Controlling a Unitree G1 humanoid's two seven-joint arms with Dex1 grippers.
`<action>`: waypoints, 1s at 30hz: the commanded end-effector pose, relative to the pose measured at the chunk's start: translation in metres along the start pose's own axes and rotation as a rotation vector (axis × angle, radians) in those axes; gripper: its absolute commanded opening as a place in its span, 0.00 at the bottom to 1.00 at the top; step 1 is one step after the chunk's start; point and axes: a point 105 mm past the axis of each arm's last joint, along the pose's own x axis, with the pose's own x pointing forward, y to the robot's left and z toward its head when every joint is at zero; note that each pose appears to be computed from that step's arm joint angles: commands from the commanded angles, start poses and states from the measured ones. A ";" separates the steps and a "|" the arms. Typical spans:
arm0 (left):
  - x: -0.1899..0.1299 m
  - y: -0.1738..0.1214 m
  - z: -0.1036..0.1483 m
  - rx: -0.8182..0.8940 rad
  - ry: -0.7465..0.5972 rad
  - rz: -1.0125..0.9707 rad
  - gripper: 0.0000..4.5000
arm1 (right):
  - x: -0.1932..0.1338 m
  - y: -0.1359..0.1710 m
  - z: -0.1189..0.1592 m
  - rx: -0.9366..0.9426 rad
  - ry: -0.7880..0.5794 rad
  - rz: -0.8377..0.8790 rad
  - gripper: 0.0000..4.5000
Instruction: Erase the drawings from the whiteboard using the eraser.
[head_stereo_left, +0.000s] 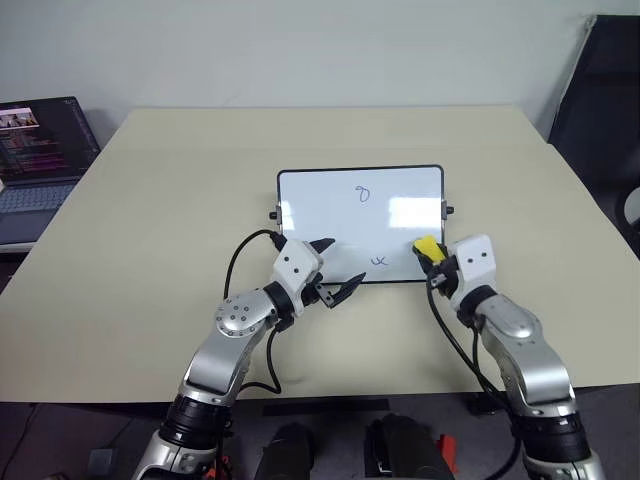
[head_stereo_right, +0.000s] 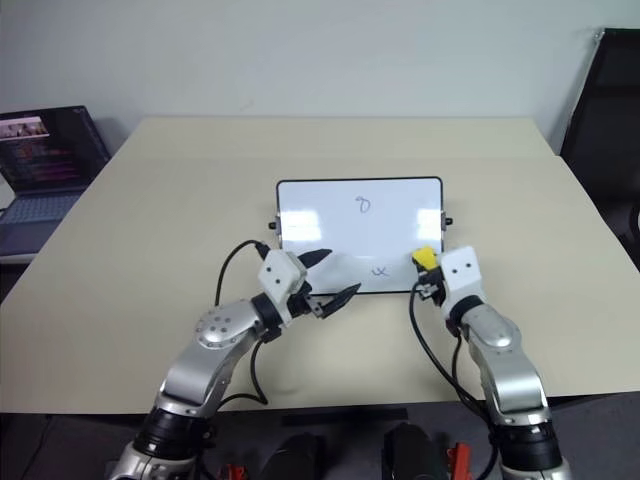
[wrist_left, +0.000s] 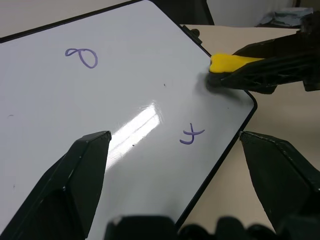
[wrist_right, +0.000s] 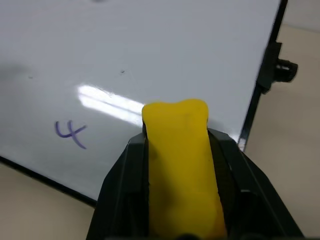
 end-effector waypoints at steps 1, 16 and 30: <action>-0.004 -0.002 0.012 0.034 -0.045 0.005 1.00 | -0.011 -0.007 0.015 -0.079 -0.096 0.018 0.28; -0.009 -0.003 0.007 0.032 -0.025 0.016 1.00 | -0.006 0.001 0.015 -0.122 -0.134 0.068 0.28; -0.018 0.000 -0.015 0.035 0.043 0.058 1.00 | 0.045 0.049 0.033 -0.213 -0.216 0.292 0.28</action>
